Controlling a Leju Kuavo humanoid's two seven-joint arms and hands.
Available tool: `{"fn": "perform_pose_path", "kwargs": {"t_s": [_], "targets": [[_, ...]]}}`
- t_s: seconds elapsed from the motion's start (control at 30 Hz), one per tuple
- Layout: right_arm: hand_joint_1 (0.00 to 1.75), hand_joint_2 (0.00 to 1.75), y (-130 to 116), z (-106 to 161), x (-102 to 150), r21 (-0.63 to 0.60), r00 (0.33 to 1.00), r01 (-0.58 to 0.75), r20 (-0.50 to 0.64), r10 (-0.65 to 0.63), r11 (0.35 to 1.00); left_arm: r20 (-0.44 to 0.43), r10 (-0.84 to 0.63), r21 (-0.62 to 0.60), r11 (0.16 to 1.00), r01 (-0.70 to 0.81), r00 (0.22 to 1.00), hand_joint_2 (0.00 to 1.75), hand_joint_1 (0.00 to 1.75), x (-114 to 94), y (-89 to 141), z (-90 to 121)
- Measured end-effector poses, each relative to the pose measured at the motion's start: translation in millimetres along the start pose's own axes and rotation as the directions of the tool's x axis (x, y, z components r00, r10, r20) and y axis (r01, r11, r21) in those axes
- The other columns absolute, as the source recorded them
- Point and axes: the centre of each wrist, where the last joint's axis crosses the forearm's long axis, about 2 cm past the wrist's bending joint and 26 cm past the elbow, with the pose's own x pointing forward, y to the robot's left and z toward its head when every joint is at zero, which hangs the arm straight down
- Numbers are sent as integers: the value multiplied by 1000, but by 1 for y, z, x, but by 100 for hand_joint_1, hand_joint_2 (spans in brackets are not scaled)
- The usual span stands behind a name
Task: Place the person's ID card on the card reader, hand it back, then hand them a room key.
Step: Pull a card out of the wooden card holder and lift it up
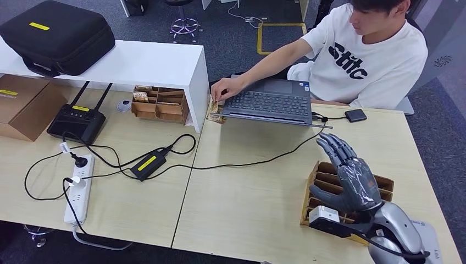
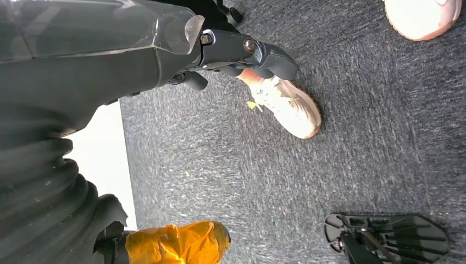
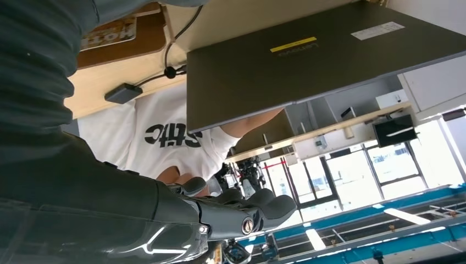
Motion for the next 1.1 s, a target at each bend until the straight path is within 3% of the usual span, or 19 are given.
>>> {"fn": "perform_pose_path", "kwargs": {"t_s": [0.2,0.4,1.1], "targets": [[0,175,19,-18,-3,36,999,-25,-33,26,999,-1,-17,2,1000,17,1000,175,0,0,0,0],[0,175,28,-20,-7,51,997,-26,-68,29,998,-2,-20,3,1000,20,1000,175,0,0,0,0],[0,175,16,14,-46,-10,958,-43,-285,38,999,-4,-21,6,1000,21,1000,175,0,-1,0,0]]}}
